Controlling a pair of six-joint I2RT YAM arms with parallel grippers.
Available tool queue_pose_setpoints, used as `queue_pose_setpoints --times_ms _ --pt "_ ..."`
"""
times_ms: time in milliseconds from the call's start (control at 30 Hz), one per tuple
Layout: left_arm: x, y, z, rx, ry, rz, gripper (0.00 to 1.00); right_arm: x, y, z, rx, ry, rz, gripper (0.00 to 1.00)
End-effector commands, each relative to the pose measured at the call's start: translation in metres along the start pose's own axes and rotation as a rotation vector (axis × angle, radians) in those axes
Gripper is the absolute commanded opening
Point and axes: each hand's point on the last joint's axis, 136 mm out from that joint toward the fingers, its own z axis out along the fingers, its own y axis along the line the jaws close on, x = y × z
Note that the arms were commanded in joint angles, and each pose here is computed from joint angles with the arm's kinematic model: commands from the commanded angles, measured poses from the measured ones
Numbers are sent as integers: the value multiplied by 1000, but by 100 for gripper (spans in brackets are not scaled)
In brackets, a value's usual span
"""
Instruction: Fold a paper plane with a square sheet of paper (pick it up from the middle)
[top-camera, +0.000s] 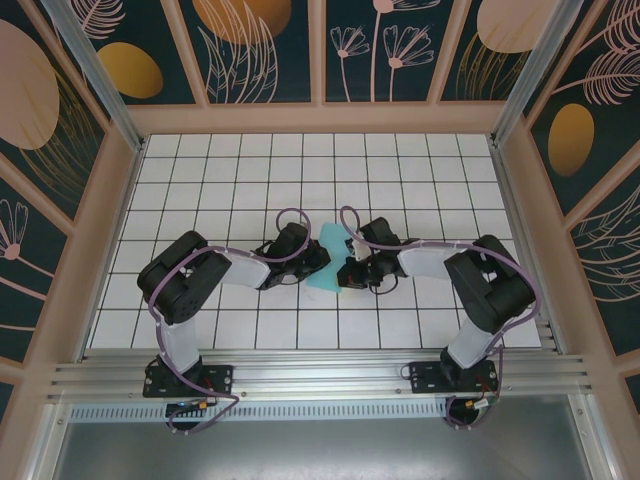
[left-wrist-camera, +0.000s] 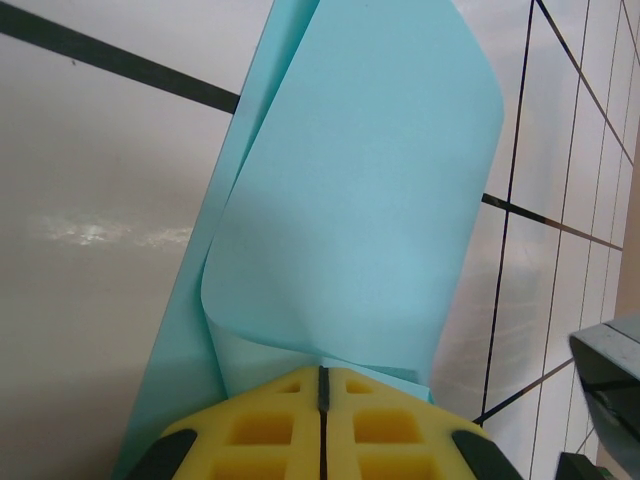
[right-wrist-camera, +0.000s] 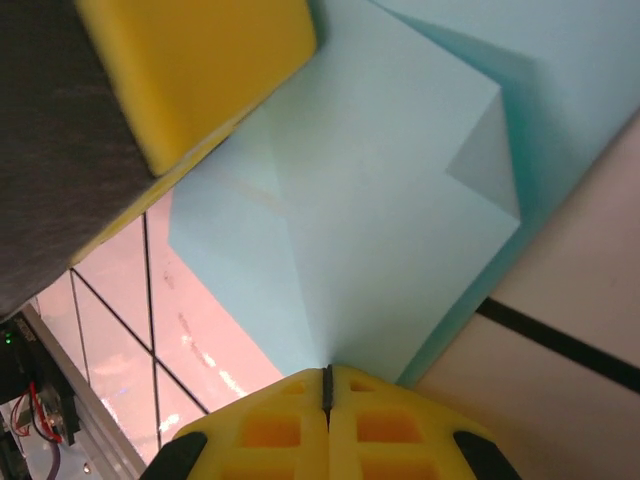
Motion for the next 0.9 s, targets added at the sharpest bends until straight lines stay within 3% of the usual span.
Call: queue_pose_setpoints --times_ms 0,233,367,567,867 --pt "16 50 2 -152 44 -34 9 -10 25 -13 -40 -25 -42 1" --pt "16 49 2 -148 45 -33 9 -7 21 1 -30 8 -34 1" --pt "17 49 1 -150 45 -35 9 5 -11 8 98 33 4 1" --pt "16 50 2 -151 45 -35 9 37 -42 13 161 89 52 1" --pt "18 53 1 -156 48 -35 9 60 -42 3 157 120 57 1"
